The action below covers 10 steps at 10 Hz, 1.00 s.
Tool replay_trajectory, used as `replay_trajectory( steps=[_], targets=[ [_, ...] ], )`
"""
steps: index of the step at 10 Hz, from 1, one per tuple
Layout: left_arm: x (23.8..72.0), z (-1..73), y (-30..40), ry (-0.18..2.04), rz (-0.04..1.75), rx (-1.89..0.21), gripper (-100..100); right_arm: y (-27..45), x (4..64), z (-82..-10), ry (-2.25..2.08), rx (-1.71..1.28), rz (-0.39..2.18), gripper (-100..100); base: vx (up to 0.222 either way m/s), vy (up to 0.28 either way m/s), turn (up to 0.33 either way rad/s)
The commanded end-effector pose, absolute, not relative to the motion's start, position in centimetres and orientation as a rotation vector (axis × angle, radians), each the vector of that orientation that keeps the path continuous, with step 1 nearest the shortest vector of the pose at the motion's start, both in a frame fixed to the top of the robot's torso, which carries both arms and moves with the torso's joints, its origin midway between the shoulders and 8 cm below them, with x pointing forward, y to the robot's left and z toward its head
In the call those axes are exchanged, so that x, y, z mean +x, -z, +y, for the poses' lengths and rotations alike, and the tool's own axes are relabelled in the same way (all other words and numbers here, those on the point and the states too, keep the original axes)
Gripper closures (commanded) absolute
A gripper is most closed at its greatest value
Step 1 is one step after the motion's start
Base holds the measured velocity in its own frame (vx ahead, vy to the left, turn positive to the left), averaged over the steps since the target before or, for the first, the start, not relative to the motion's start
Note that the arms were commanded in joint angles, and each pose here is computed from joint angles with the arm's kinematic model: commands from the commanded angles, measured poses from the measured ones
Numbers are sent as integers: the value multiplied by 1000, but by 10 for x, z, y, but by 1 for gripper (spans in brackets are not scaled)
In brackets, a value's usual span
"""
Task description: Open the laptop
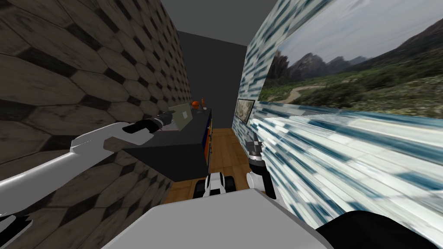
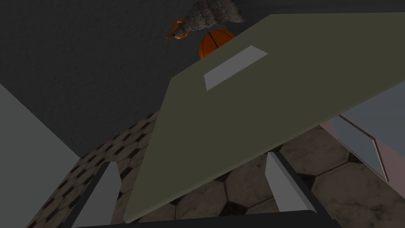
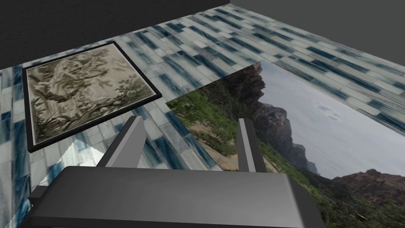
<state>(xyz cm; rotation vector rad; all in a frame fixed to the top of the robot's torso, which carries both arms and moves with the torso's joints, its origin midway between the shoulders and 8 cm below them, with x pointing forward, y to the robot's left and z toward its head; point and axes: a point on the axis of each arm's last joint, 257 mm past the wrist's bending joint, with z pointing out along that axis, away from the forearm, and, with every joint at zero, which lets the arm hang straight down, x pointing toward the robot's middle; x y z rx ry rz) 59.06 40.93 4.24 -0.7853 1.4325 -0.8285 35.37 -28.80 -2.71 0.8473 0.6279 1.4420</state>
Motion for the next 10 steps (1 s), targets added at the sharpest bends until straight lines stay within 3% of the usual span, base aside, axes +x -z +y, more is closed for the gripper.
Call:
replay_trajectory(
  steps=[1,4,5,10],
  targets=[
    [594,428,-65,779,1411,-804,-100,27,354,-288,-1442,847,628,0,-14,21,-91],
    [592,424,-59,788,1418,-803,-100,27,354,-288,-1442,848,628,0,46,9,-20],
    [592,425,-59,787,1418,-804,100,27,354,-288,-1442,847,628,0,0,0,0],
    [604,428,-60,1062,1277,-1060,100,27,354,-288,-1442,847,628,0,-32,118,8]
  ],
)
